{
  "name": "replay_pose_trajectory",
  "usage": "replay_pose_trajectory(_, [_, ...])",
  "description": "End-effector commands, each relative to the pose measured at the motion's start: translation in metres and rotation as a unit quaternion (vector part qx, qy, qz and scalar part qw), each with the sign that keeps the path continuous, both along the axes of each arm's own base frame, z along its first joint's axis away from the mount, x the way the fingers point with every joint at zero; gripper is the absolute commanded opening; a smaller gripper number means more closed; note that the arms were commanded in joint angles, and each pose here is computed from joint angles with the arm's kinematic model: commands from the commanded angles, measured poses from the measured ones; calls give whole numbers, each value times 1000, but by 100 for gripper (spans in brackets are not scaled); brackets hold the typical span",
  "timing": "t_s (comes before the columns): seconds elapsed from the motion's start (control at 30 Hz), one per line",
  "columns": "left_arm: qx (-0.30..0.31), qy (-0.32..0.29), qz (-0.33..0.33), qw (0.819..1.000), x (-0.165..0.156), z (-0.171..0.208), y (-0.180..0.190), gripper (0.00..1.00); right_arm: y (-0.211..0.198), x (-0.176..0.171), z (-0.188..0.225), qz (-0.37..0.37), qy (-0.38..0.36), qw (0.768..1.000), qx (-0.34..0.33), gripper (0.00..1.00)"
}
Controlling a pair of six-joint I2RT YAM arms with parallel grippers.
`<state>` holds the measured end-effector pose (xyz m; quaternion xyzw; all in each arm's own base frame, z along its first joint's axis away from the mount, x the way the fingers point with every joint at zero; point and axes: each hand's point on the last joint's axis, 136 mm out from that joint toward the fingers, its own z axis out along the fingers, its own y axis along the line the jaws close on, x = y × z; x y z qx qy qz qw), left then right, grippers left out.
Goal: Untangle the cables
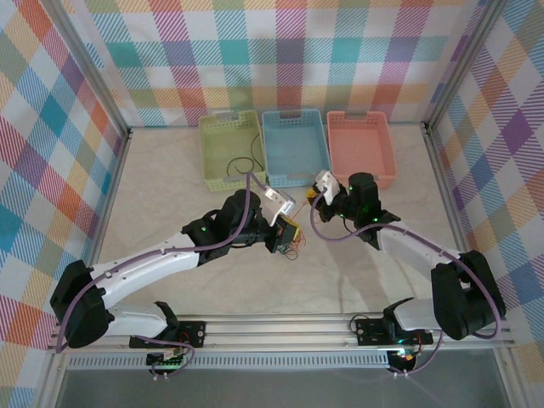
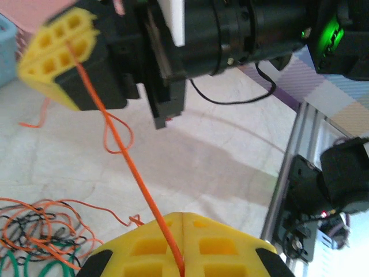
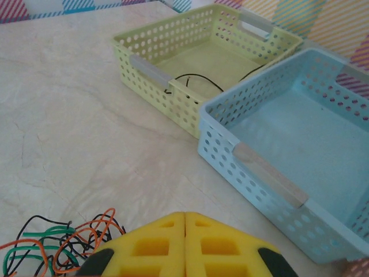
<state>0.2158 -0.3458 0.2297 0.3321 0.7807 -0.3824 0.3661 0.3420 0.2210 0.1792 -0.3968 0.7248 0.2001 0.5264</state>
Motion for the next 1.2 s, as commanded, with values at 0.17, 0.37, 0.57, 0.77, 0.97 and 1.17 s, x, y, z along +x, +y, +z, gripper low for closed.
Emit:
replay_pose_trajectory(0.17, [-40,-28,-11,999,-12,27,4,0,-63,40,-22,-144,25,989,22,5])
replay_pose_trajectory(0.37, [-49,-33,-10,998,-14,34,7,0,-87,51,-29,-188,25,982,24,5])
replay_pose_trajectory(0.57, [-48,-31,-12,998,-14,32,6,0,-65,43,-21,-114,17,993,37,12])
replay_pose_trajectory(0.77, [-47,-30,-13,998,-14,32,6,0,-56,38,-12,-79,5,996,43,19])
replay_pose_trajectory(0.97, [-47,-31,-10,998,-14,32,7,0,-68,47,-17,-119,2,993,26,20])
replay_pose_trajectory(1.17, [-49,-36,-3,998,-12,33,9,0,-95,61,-21,-191,-14,982,-4,26])
